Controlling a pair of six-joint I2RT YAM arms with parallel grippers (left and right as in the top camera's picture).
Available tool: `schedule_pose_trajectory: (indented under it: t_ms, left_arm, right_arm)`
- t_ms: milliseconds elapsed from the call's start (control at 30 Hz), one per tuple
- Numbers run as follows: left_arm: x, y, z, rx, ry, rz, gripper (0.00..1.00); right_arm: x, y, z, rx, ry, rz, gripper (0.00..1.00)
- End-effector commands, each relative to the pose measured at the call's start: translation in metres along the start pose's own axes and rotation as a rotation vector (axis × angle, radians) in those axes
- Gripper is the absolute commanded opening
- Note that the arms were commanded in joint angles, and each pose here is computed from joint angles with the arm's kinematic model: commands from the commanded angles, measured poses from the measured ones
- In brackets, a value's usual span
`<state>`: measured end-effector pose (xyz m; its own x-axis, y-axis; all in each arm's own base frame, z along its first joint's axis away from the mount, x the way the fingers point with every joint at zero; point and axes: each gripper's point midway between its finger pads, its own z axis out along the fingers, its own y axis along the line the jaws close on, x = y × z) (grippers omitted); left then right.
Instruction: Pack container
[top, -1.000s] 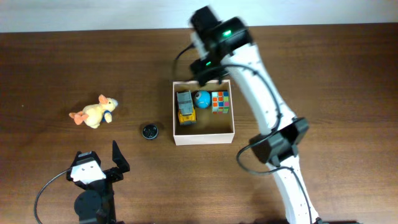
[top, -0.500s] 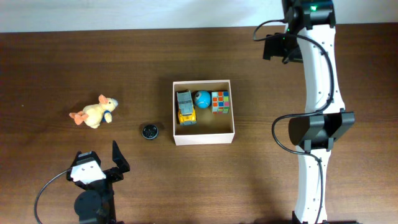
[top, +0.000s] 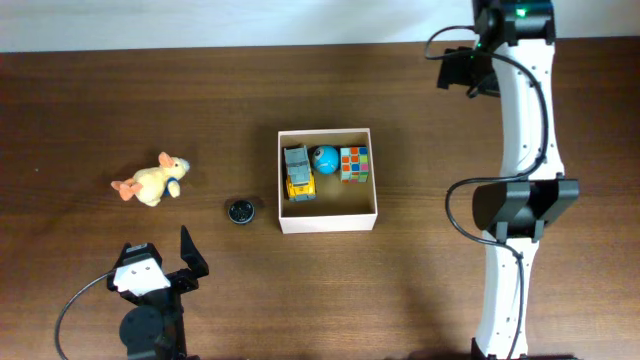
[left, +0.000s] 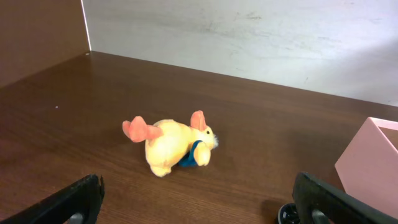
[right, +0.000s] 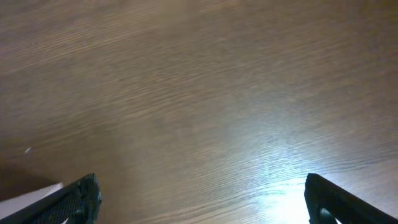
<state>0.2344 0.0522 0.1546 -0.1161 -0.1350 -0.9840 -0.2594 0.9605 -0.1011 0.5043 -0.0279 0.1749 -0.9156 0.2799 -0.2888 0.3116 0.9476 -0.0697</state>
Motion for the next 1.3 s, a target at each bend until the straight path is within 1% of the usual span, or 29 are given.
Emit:
schedule_pose_trajectory:
  t_ms: [0, 267, 333, 400, 467, 567, 667, 733, 833, 900, 967, 1100, 1200, 1267]
  left_arm:
    - [0.003, -0.001, 0.001, 0.011, 0.004, 0.001, 0.99]
    - [0.003, -0.001, 0.001, 0.011, 0.004, 0.001, 0.99]
    - [-0.001, 0.01, 0.001, -0.053, -0.012, -0.005, 0.99]
    - [-0.005, 0.002, 0.001, -0.01, -0.027, -0.082, 0.99]
    - [-0.017, -0.013, 0.0, 0.081, -0.068, -0.142, 0.99]
    - [-0.035, -0.036, -0.005, 0.21, -0.106, -0.137, 0.99]
    - [-0.051, -0.041, -0.006, 0.224, -0.059, -0.134, 0.99]
    - [-0.066, -0.043, -0.003, 0.213, -0.005, -0.097, 0.99]
    - [-0.089, -0.047, 0.009, 0.196, 0.114, -0.036, 0.99]
    - [-0.101, -0.05, 0.023, 0.184, 0.215, -0.015, 0.99]
    - [-0.107, -0.052, 0.04, 0.168, 0.345, -0.013, 0.99]
    - [-0.099, -0.061, 0.071, 0.17, 0.617, -0.027, 0.99]
    - [-0.081, -0.076, 0.088, 0.229, 0.801, -0.067, 0.99]
    - [-0.07, -0.086, 0.099, 0.275, 0.879, -0.1, 0.99]
  right_arm:
    - [-0.004, -0.021, 0.014, 0.038, 0.013, 0.04, 0.99]
    - [-0.006, -0.03, 0.015, 0.043, 0.014, 0.056, 0.99]
    - [-0.006, -0.03, 0.015, 0.043, 0.015, 0.056, 0.99]
    - [-0.006, -0.03, 0.015, 0.043, 0.015, 0.056, 0.99]
    - [-0.006, -0.03, 0.015, 0.043, 0.014, 0.056, 0.99]
    - [-0.006, -0.03, 0.015, 0.043, 0.015, 0.056, 0.99]
    - [-0.006, -0.03, 0.015, 0.043, 0.015, 0.056, 0.99]
    - [-0.006, -0.03, 0.015, 0.043, 0.015, 0.056, 0.99]
    - [-0.006, -0.03, 0.015, 0.043, 0.014, 0.056, 0.99]
    - [-0.006, -0.03, 0.015, 0.043, 0.015, 0.056, 0.99]
    - [-0.006, -0.03, 0.015, 0.043, 0.015, 0.056, 0.99]
    - [-0.006, -0.03, 0.015, 0.043, 0.015, 0.056, 0.99]
    - [-0.006, -0.03, 0.015, 0.043, 0.015, 0.056, 0.99]
    - [-0.006, -0.03, 0.015, 0.043, 0.015, 0.056, 0.99]
